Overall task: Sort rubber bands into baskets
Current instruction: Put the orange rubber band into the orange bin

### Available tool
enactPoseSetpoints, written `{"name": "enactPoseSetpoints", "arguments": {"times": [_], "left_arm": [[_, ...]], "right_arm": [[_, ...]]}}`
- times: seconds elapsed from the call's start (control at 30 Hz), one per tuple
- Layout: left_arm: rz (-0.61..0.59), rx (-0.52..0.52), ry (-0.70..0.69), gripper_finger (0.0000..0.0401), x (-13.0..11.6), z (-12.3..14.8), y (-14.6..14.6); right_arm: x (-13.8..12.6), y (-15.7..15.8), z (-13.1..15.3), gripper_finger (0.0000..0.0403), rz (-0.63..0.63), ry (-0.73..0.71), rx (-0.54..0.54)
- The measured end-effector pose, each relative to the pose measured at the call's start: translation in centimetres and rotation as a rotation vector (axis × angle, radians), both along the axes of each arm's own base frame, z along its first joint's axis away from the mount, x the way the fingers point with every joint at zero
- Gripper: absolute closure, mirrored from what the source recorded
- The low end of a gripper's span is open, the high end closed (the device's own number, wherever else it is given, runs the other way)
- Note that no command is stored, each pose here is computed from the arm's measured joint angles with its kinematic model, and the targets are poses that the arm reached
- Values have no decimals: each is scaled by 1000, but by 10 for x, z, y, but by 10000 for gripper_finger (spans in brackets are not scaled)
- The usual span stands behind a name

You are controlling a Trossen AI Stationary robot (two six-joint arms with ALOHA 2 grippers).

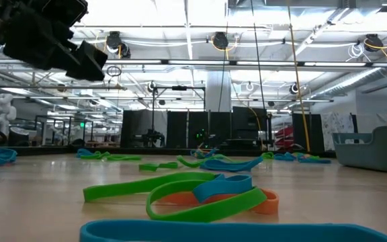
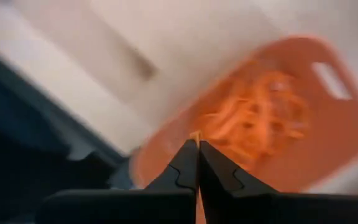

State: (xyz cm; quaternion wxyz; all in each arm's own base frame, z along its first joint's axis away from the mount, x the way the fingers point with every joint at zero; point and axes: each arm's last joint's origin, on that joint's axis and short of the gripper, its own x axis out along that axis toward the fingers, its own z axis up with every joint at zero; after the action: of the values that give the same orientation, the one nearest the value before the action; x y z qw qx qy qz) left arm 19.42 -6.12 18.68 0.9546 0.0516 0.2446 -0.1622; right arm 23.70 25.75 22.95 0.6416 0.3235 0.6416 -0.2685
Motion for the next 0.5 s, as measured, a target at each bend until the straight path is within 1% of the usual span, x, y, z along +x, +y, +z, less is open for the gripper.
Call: {"name": "enactPoseSetpoints", "arguments": {"times": [0.23, 0.33, 0.5], "left_arm": [[0, -10, -32, 201, 1, 3, 0], [1, -13, -32, 201, 1, 3, 0], [-3, -15, -30, 201, 1, 3, -1]], "right_arm": [[-2, -10, -11, 402, -17, -17, -125], [-1, -13, -19, 403, -48, -9, -130], [-4, -17, -27, 403, -50, 26, -140]]}}
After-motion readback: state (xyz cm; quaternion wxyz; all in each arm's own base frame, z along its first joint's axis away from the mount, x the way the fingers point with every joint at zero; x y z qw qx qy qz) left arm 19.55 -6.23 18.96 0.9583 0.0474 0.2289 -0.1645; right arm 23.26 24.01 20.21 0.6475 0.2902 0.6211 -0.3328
